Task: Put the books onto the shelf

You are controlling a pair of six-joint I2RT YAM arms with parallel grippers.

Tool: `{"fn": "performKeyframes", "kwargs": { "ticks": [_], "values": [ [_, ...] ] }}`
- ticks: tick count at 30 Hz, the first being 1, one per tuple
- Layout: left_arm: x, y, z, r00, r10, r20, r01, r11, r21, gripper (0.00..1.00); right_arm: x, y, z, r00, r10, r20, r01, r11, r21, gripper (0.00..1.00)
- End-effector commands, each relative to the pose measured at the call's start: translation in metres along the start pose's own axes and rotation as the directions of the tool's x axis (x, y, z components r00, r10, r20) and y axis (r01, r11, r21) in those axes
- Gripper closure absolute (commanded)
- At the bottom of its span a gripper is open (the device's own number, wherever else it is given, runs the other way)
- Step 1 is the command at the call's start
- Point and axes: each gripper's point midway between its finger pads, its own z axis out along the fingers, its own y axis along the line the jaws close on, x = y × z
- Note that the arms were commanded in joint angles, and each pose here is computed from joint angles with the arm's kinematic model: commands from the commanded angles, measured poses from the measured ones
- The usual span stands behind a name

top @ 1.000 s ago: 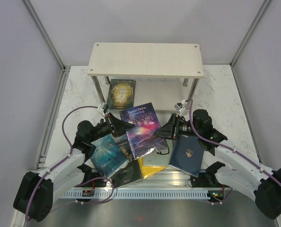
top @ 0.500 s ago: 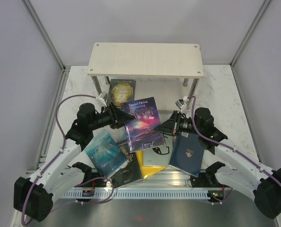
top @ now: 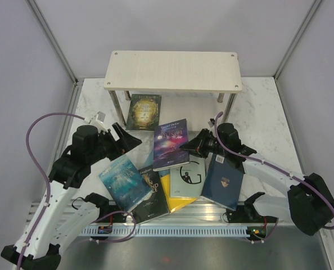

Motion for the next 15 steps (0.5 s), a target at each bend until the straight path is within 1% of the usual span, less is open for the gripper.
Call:
{"fn": "performKeyframes", "kwargs": {
  "ticks": [1, 6, 9, 15],
  "values": [
    [0.0, 0.013, -0.023, 0.998, 0.059, 0.029, -0.057, 0.996, -0.064, 0.13, -0.029, 0.108, -0.008, 0.992, -0.08, 0.1, 0.109, 0.937, -0.333, 1.0],
    [0.01, 0.019, -0.036, 0.998, 0.052, 0.022, -0.05, 0.996, -0.074, 0.13, -0.039, 0.121, 0.002, 0.991, -0.079, 0.112, 0.116, 0.92, -0.374, 1.0],
    [0.014, 0.022, -0.041, 0.999, 0.041, 0.026, -0.039, 0.997, -0.07, 0.13, -0.049, 0.123, 0.012, 0.989, -0.066, 0.131, 0.11, 0.923, -0.367, 1.0],
    [0.024, 0.028, -0.045, 1.0, 0.023, 0.015, -0.022, 0.998, -0.062, 0.14, -0.071, 0.119, 0.044, 0.987, -0.009, 0.162, 0.071, 0.922, -0.38, 1.0]
  ]
}}
